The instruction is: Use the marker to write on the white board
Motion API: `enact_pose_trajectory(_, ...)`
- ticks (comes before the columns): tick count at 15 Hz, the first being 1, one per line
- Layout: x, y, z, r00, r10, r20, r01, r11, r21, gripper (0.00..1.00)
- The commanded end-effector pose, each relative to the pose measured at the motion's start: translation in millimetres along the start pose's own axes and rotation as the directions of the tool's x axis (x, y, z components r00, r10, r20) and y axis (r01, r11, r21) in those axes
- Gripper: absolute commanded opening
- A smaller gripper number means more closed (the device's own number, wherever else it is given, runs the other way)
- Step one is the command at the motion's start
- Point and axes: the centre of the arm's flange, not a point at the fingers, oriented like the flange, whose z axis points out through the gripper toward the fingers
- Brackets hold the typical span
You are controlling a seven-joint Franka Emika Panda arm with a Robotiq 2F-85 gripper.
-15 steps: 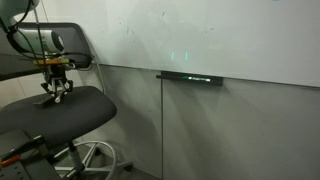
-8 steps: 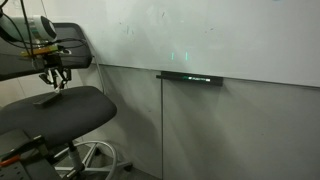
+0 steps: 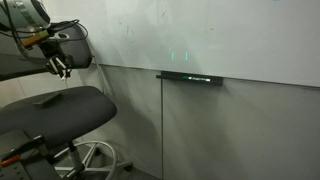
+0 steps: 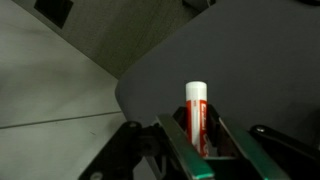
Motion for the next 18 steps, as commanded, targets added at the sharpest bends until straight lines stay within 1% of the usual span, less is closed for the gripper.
enact_pose_trajectory(1, -17, 24, -22, 0.998, 0.047, -0.050, -0.050, 0.997, -0.053, 0.06)
enact_pose_trajectory(4, 3, 41, -40, 0.994, 0.033, -0.106, -0.044, 0.994, -0.100, 0.06)
enact_pose_trajectory(6, 29, 62, -56, 0.991, 0.038, -0.130, -0.058, 0.985, -0.161, 0.06)
enact_pose_trajectory(9, 49, 106, -84, 0.983, 0.074, -0.171, -0.113, 0.966, -0.232, 0.06)
enact_pose_trajectory(12, 62, 149, -116, 0.972, 0.090, -0.215, -0.146, 0.954, -0.263, 0.06)
enact_pose_trajectory(15, 71, 184, -137, 0.971, 0.115, -0.210, -0.174, 0.943, -0.285, 0.06)
enact_pose_trajectory(18, 73, 209, -147, 0.969, 0.137, -0.206, -0.194, 0.938, -0.286, 0.06)
